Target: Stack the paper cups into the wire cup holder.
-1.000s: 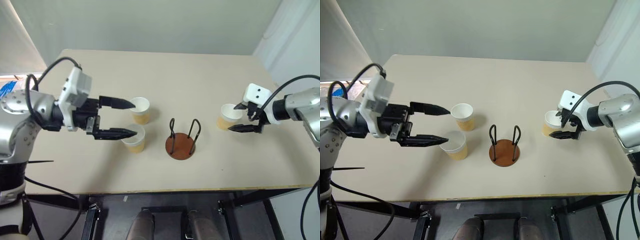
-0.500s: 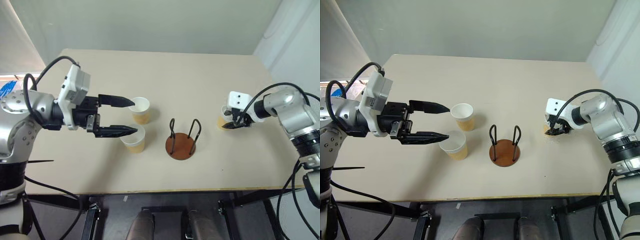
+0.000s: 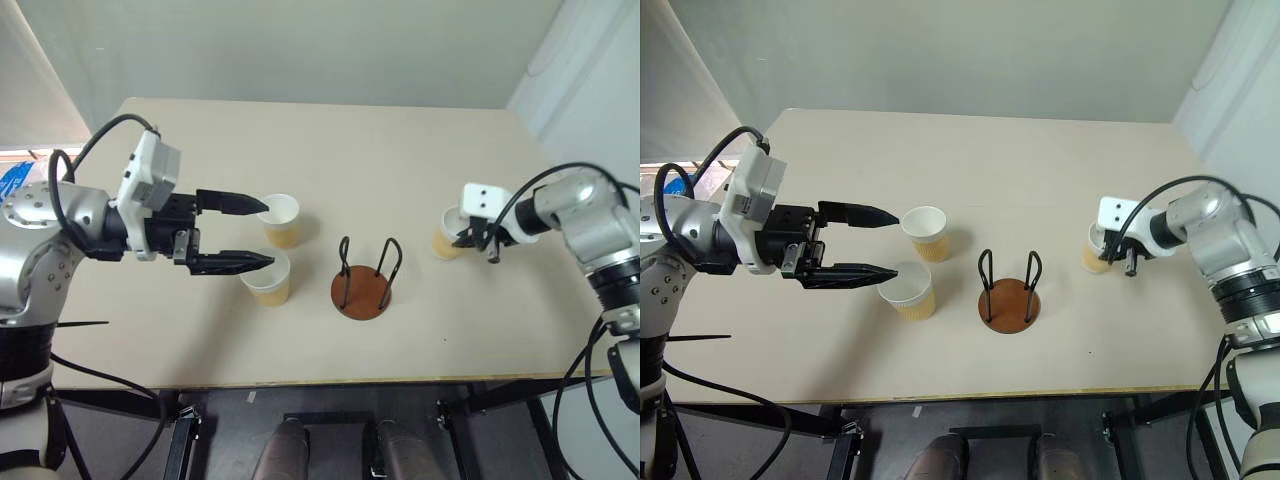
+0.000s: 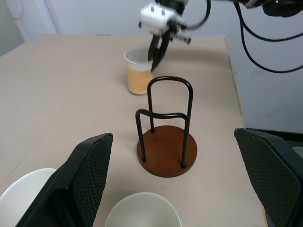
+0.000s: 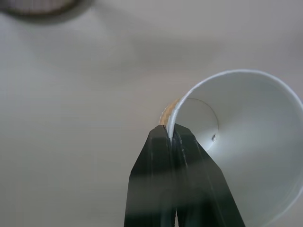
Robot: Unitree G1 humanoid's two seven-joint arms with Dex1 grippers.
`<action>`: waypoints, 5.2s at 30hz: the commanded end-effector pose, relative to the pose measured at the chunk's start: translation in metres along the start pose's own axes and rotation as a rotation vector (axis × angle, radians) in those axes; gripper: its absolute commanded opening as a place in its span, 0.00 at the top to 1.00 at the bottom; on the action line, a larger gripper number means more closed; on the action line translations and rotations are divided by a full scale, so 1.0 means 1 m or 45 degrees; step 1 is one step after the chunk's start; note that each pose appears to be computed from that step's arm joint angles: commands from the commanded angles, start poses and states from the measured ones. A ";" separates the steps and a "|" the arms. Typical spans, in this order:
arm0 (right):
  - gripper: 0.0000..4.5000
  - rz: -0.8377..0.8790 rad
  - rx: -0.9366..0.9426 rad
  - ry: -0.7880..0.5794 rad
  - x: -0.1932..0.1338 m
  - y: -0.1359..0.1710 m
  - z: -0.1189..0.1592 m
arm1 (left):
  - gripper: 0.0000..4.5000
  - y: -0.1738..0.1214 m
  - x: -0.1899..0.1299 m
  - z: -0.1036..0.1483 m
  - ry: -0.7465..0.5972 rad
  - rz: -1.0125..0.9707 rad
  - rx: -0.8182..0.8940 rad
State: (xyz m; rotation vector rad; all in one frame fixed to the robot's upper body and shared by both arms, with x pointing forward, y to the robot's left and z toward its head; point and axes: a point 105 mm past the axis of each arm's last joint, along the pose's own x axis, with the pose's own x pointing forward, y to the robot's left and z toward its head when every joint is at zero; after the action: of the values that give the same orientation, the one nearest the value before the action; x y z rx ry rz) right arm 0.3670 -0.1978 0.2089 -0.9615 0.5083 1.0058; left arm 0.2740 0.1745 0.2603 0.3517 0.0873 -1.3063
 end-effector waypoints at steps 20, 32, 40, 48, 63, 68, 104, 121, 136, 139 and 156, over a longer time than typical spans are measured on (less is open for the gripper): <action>1.00 0.330 -0.641 -0.267 -0.039 0.075 0.146 | 0.00 0.011 -0.016 0.033 -0.010 -0.040 0.163; 0.77 0.390 -0.703 -0.234 -0.015 0.079 0.137 | 0.00 0.013 -0.011 0.030 -0.031 -0.014 0.150; 0.19 0.314 -0.606 -0.323 -0.011 0.071 0.148 | 0.00 0.012 -0.012 0.025 -0.003 -0.004 0.137; 0.01 0.127 -0.037 -0.664 -0.040 0.044 0.163 | 0.00 -0.016 -0.024 -0.020 0.381 -0.127 0.234; 0.01 0.306 0.252 -0.934 -0.070 0.082 0.153 | 0.00 -0.019 -0.019 -0.027 0.528 -0.273 0.347; 0.01 0.322 0.237 -0.900 -0.066 0.089 0.147 | 0.00 -0.016 -0.014 -0.033 0.561 -0.334 0.353; 0.00 0.280 0.143 -0.813 -0.064 0.095 0.129 | 0.83 0.009 0.021 -0.082 0.697 -0.450 0.664; 0.00 0.263 0.004 -0.766 -0.068 0.087 0.112 | 1.00 0.013 0.024 0.019 0.388 -0.405 0.580; 0.00 0.148 0.049 -0.798 -0.111 0.084 0.111 | 1.00 -0.010 0.082 0.086 0.138 -0.722 0.622; 0.00 0.121 0.048 -0.786 -0.117 0.090 0.116 | 1.00 -0.012 0.092 0.078 0.174 -0.781 0.658; 0.00 0.006 0.122 -0.780 -0.131 0.099 0.118 | 1.00 -0.004 0.129 0.066 0.225 -0.886 0.845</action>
State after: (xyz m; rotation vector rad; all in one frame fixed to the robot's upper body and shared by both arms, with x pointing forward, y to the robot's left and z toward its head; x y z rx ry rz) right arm 0.2163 -0.1367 0.3125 -0.4986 0.0930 1.2314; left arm 0.3000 0.0353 0.2826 1.0275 -0.0638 -1.9469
